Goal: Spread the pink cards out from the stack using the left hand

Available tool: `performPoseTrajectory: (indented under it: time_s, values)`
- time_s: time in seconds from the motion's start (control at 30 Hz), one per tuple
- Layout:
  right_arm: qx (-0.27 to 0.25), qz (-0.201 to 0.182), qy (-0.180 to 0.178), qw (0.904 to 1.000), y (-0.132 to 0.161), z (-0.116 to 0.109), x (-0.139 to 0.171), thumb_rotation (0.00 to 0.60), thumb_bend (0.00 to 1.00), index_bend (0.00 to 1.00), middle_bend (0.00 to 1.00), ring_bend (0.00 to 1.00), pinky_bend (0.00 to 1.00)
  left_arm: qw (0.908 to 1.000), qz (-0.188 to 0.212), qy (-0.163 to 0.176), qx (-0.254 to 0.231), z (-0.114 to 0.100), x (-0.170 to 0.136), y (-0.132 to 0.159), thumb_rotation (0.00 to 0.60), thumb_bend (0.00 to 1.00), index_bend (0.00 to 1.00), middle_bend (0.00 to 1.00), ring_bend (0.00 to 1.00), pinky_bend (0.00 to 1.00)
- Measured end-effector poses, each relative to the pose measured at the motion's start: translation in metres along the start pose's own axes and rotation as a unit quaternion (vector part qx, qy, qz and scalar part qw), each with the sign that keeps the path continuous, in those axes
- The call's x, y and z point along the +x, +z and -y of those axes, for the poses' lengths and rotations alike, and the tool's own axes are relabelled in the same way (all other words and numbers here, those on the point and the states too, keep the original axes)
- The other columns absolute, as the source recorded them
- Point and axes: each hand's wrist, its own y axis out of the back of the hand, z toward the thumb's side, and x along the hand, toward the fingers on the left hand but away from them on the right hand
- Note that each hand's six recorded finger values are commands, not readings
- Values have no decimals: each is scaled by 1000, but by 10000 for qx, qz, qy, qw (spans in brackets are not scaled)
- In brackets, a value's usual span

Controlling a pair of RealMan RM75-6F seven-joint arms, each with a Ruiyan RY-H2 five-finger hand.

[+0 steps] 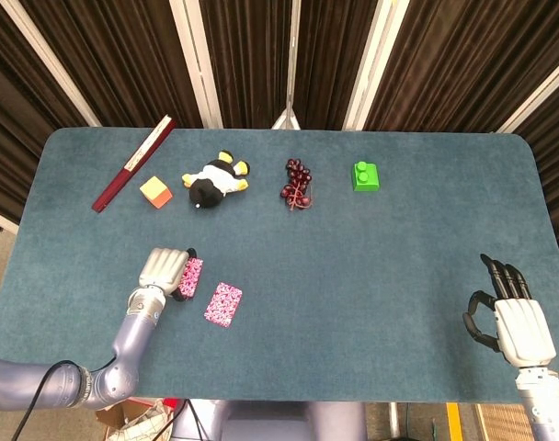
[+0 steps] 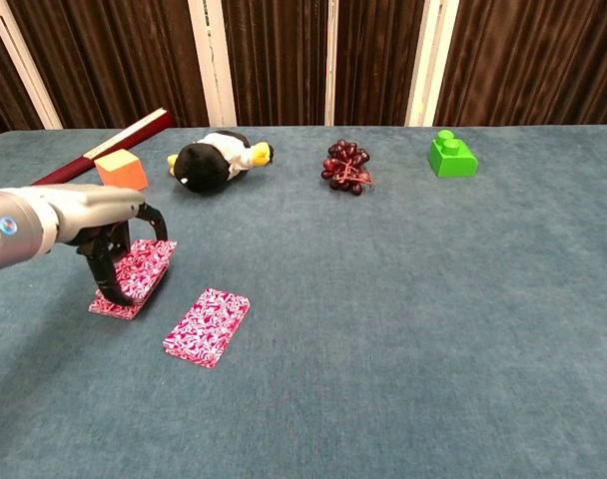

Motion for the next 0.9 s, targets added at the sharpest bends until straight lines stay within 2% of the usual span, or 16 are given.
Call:
performPoseTrajectory:
  time_s: [0.23, 0.4, 0.73, 0.9]
  values:
    - [16, 8, -11, 10000, 0, 0, 0, 600, 412, 0, 0, 0, 72, 9997, 259, 17, -46, -10, -18, 10, 600, 255, 363, 875, 846, 952]
    - [27, 21, -28, 10000, -1, -1, 0, 600, 412, 0, 0, 0, 72, 9990, 437, -76, 44, -6, -38, 10, 600, 255, 363, 875, 846, 952]
    - [57, -7, -46, 10000, 2, 0, -1, 600, 412, 0, 0, 0, 72, 9955, 701, -429, 474, 27, -87, -17, 600, 254, 344, 872, 846, 952]
    - [47, -49, -57, 10000, 5, 1, -1, 600, 413, 0, 0, 0, 72, 9940, 714, -571, 593, 43, -94, -26, 600, 174, 244, 860, 837, 952]
